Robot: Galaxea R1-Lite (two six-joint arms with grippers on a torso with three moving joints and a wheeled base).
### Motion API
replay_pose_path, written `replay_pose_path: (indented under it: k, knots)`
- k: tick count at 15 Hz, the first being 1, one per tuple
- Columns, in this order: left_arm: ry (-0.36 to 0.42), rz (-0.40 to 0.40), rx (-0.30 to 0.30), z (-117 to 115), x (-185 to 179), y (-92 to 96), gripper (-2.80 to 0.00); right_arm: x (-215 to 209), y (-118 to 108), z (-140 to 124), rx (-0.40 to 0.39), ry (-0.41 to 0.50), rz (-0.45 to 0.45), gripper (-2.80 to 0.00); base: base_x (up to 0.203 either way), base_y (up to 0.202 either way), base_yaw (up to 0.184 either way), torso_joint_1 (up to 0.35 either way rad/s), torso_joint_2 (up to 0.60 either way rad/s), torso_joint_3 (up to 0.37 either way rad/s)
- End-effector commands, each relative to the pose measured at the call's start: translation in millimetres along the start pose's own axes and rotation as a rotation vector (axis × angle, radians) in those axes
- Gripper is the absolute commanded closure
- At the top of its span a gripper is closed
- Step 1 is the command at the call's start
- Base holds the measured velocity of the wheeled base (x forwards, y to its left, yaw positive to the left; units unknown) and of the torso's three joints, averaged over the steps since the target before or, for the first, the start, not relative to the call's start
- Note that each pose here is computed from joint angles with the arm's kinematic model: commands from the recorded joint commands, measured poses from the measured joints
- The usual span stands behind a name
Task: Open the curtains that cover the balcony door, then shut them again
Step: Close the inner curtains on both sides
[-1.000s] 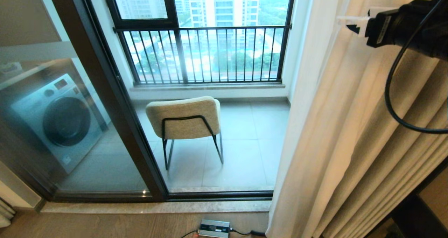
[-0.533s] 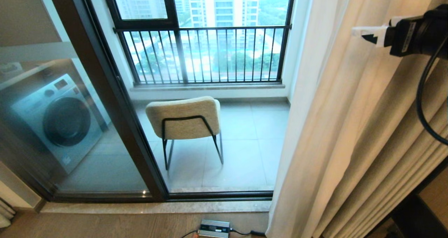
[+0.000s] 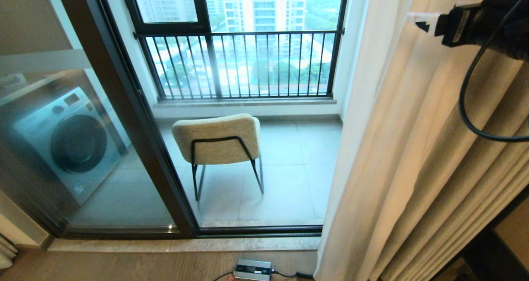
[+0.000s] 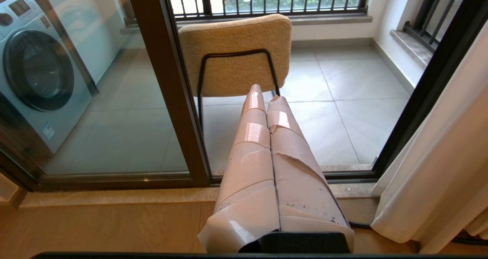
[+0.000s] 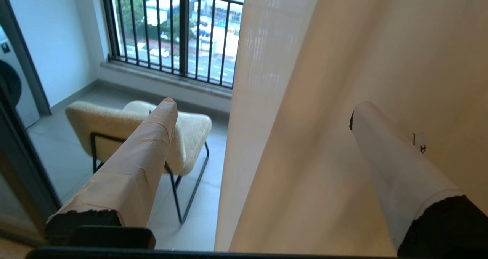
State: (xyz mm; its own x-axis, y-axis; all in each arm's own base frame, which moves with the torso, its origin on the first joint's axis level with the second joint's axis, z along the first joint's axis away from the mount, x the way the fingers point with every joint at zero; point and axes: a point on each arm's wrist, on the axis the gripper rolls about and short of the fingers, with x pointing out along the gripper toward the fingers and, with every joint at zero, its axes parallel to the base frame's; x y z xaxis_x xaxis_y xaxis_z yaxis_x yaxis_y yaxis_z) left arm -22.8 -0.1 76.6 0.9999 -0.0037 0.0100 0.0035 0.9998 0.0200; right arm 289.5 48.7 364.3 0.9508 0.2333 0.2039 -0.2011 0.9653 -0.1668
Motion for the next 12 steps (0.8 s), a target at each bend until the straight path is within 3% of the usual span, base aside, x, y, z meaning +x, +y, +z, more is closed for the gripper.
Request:
replay_pose_path:
  k: [1,12]
  knots:
    - [-0.001,0.001,0.0,0,0,0.0,0.0,37,1,-25,0.001,0.018,0.003,-2.8,0.0,0.0,0.0,0.0,0.0,0.0]
    - [-0.001,0.001,0.0,0,0,0.0,0.0,108,-19,-47,-0.024,-0.154,-0.071,-2.8,0.0,0.0,0.0,0.0,0.0,0.0]
